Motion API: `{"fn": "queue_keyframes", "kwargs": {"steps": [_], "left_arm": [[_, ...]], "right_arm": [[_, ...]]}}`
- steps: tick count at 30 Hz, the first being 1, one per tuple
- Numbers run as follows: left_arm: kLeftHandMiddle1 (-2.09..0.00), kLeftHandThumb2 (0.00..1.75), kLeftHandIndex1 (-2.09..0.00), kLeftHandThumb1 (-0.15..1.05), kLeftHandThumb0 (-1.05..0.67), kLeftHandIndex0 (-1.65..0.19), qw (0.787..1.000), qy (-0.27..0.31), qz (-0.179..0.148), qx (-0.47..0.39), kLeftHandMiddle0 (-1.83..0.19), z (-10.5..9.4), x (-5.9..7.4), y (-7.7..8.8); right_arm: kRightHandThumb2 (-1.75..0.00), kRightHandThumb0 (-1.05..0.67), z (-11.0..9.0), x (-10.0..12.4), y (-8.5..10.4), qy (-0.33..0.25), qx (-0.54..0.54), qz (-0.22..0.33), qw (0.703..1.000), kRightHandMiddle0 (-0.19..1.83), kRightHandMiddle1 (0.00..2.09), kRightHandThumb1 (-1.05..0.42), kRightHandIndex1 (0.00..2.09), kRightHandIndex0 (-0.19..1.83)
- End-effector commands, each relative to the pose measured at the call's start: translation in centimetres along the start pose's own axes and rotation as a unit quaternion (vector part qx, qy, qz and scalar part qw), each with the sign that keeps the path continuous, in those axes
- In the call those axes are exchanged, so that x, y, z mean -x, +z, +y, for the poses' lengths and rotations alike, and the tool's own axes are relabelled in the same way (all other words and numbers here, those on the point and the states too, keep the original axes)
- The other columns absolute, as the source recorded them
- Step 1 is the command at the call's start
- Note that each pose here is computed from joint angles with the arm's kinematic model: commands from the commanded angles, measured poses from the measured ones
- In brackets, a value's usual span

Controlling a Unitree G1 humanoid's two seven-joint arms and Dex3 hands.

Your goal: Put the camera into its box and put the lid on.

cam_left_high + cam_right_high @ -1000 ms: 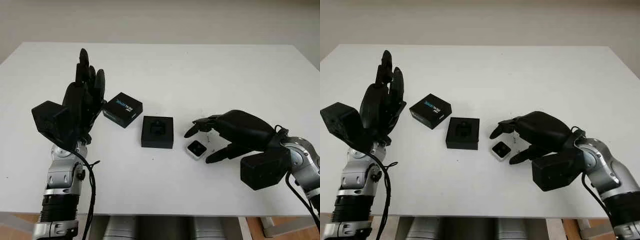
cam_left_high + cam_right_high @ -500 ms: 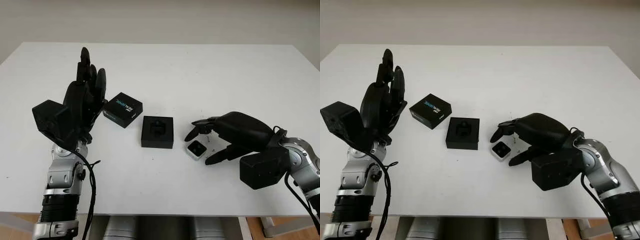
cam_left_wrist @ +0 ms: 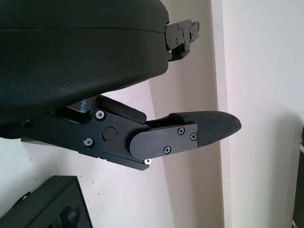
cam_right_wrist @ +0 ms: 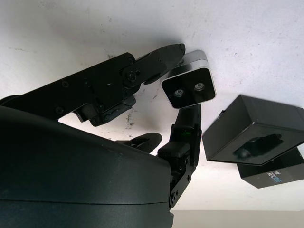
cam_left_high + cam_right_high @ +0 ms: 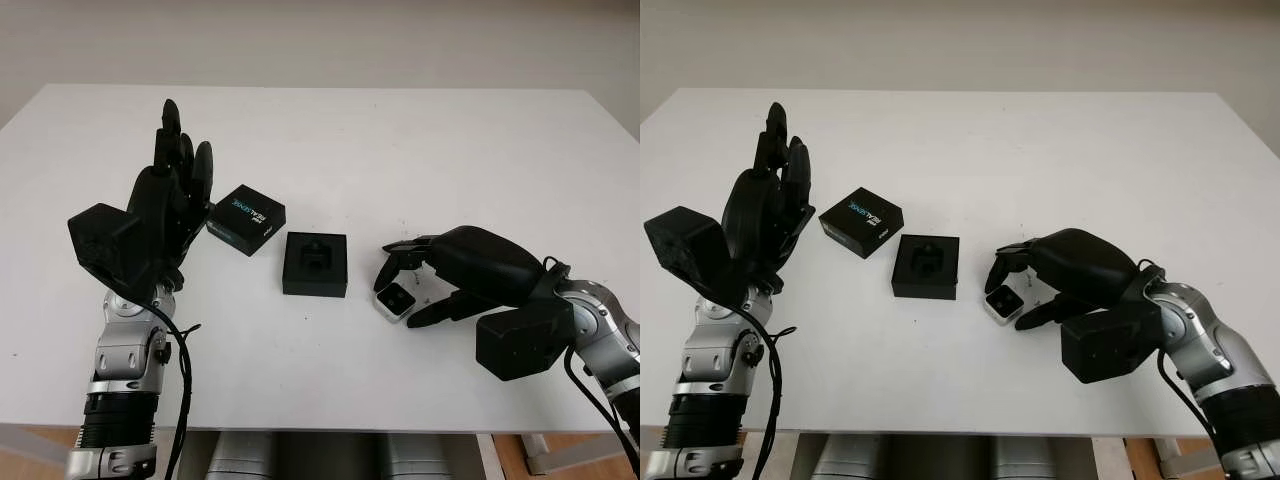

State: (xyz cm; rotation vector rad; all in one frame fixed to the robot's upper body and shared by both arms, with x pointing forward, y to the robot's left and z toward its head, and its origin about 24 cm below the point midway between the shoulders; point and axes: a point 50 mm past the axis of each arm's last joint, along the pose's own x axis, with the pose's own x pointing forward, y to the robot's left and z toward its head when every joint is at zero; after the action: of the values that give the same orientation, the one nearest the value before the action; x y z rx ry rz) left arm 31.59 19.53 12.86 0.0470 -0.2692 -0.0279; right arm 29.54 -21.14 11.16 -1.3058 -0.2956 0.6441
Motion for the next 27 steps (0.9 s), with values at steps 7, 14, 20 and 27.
{"fn": "queue_keyframes", "kwargs": {"steps": [7, 14, 20, 27], "left_arm": [[0.00, 0.58, 0.00, 1.05, -0.74, 0.19, 1.000, -0.005, -0.008, -0.004, 0.19, -0.1, 0.0, 0.4], [0.00, 0.58, 0.00, 1.05, -0.74, 0.19, 1.000, -0.005, -0.006, -0.004, 0.19, -0.2, 0.0, 0.4], [0.00, 0.57, 0.00, 1.05, -0.74, 0.19, 1.000, -0.003, -0.003, -0.004, 0.19, -0.1, 0.1, 0.3], [0.00, 0.57, 0.00, 1.05, -0.74, 0.19, 1.000, -0.004, -0.003, -0.004, 0.19, -0.1, 0.1, 0.4]], "right_arm": [[-0.06, -0.36, 0.4, 0.0, -0.4, -0.002, -0.017, 0.006, 1.000, 0.54, 1.13, -0.89, 0.05, 0.46], [-0.06, -0.35, 0.6, 0.0, -0.9, -0.016, -0.072, 0.023, 0.997, 0.54, 1.21, -0.91, 0.05, 0.45], [-0.06, -0.34, 0.8, -0.1, -1.1, -0.035, -0.163, 0.040, 0.985, 0.47, 1.32, -0.91, 0.03, 0.40], [-0.06, -0.38, 1.4, -0.2, -1.2, -0.056, -0.212, 0.045, 0.975, 0.42, 1.42, -0.93, 0.03, 0.37]]}}
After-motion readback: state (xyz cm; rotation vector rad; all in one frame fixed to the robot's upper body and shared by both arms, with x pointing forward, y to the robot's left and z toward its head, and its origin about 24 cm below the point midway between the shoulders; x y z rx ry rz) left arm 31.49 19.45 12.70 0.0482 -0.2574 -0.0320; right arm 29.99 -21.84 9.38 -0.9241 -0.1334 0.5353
